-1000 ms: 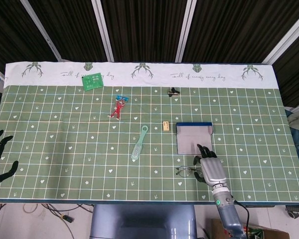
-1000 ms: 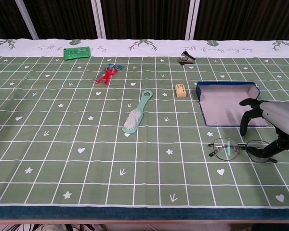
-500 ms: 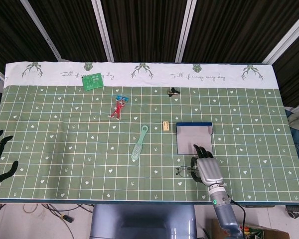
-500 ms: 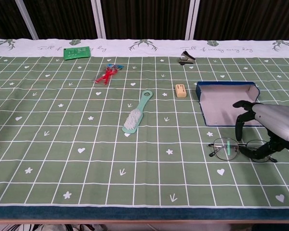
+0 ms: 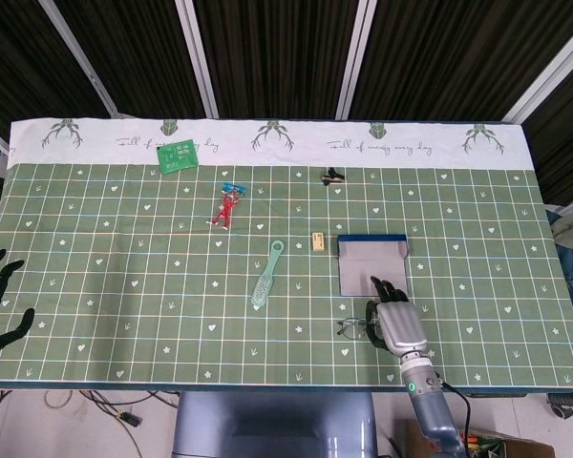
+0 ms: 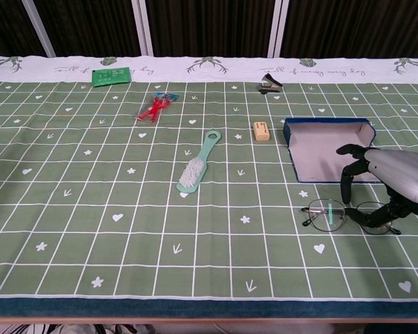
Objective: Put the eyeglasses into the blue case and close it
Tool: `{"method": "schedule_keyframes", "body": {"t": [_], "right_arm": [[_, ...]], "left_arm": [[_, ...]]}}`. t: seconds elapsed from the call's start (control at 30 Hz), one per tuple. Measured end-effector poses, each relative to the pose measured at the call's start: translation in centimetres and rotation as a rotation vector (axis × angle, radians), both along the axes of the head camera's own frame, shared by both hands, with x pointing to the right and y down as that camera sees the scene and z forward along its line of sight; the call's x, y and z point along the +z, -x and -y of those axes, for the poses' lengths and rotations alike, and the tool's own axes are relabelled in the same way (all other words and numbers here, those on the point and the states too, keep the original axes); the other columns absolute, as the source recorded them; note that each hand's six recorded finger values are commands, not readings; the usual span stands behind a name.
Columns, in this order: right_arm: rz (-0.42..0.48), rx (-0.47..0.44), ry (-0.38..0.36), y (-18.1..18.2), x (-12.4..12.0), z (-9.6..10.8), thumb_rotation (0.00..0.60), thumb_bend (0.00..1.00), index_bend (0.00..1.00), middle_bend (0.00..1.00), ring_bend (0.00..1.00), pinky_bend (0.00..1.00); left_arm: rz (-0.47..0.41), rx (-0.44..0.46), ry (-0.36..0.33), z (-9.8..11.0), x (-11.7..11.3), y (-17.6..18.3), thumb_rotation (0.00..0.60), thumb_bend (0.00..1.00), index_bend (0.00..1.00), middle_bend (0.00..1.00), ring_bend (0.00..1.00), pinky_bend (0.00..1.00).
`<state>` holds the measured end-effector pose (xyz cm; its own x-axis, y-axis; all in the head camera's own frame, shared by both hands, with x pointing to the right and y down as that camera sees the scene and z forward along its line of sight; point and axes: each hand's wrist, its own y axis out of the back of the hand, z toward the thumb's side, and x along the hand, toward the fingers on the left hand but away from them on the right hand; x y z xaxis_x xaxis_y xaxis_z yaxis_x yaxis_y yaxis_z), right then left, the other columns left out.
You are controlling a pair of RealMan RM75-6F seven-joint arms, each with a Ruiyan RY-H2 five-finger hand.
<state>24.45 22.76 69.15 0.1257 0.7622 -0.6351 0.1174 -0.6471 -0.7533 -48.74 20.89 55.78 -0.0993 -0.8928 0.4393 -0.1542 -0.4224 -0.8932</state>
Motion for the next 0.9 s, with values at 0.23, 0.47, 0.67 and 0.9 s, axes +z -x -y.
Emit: {"method": "schedule_keyframes", "body": {"t": [0.23, 0.47, 0.67, 0.9], "right_arm": [[0.000, -0.002, 0.007, 0.06, 0.09, -0.08, 0.600, 0.46, 0.56, 0.08, 0.10, 0.19], [0.003, -0.005, 0.012, 0.21, 0.12, -0.16, 0.600, 0.48, 0.58, 0.08, 0.10, 0.19], [0.010, -0.005, 0.019, 0.36, 0.16, -0.15, 0.600, 0.52, 0.59, 0.08, 0.10, 0.19], [0.024, -0.005, 0.016, 0.52, -0.10, 0.03, 0.600, 0.53, 0.59, 0.08, 0.10, 0.19]], "left_arm": [[0.002, 0.001, 0.001, 0.01, 0.01, -0.02, 0.600, 0.36, 0.13, 0.00, 0.00, 0.00], [0.001, 0.000, 0.000, 0.01, 0.01, -0.01, 0.600, 0.36, 0.13, 0.00, 0.00, 0.00], [0.002, 0.000, 0.001, 0.01, 0.03, 0.00, 0.600, 0.36, 0.14, 0.00, 0.00, 0.00], [0.002, -0.001, 0.001, 0.01, 0.03, 0.00, 0.600, 0.36, 0.14, 0.00, 0.00, 0.00]]}}
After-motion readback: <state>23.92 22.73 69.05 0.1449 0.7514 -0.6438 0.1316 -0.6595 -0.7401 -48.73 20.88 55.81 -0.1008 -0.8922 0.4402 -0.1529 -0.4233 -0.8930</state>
